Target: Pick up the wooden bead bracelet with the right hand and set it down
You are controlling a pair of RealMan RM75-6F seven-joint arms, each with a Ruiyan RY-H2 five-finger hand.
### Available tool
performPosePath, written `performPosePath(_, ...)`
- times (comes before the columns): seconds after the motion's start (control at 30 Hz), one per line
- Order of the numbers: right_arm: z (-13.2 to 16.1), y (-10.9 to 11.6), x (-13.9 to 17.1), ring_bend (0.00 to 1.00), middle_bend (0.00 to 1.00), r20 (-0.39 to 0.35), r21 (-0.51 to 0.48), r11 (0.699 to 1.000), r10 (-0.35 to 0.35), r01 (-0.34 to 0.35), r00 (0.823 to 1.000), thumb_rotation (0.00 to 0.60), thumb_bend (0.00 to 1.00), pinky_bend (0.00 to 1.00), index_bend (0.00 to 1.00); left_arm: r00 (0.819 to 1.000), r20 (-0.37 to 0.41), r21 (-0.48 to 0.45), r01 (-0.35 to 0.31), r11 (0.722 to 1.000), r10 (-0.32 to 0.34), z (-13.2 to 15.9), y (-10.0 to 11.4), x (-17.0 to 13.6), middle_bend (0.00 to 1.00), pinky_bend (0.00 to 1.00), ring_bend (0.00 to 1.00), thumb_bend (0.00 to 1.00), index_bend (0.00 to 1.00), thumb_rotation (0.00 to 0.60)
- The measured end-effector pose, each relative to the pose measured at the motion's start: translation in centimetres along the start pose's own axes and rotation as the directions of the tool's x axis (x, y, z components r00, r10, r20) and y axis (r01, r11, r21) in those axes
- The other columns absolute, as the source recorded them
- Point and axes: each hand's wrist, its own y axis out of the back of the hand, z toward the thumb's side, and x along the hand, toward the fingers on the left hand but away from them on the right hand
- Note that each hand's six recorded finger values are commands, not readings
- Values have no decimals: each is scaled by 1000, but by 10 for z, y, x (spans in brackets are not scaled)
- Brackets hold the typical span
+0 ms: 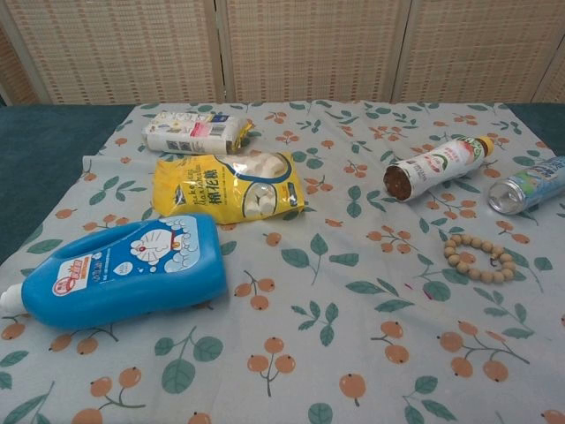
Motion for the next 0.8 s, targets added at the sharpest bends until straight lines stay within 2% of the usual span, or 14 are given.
performPosePath(0.17, 8, -11, -4, 0, 91, -38, 16, 1000, 27, -26, 999, 536, 293, 0, 22, 1000, -13, -6, 1, 1000, -1, -4, 2, -1, 0, 189, 0, 426, 0, 600)
performPosePath(0.37, 18, -39, -16, 0, 179, -112, 110, 989, 113, -101, 987, 597, 295, 0, 101, 1000, -14, -11, 1, 1000, -1, -6, 3, -1, 0, 190, 0, 426, 0, 600)
performPosePath(0.5, 25, -60, -32, 0, 232, -163, 203, 969, 173, -139, 971, 600, 295, 0, 159, 1000, -13, -11, 3, 1000, -3, -5, 2, -1, 0, 191, 0, 426, 0, 600)
performPosePath(0.67, 36, -77, -50, 0, 281, -204, 250, 954, 221, -167, 954, 600, 297, 0, 234, 1000, -16, -9, 9, 1000, -9, -5, 1, 0, 0, 192, 0, 426, 0, 600)
performPosePath(0.8, 47, -88, -65, 0, 295, -242, 295, 940, 245, -170, 939, 600, 298, 0, 254, 1000, -17, -9, 16, 1000, -17, -5, -1, 0, 0, 192, 0, 427, 0, 600)
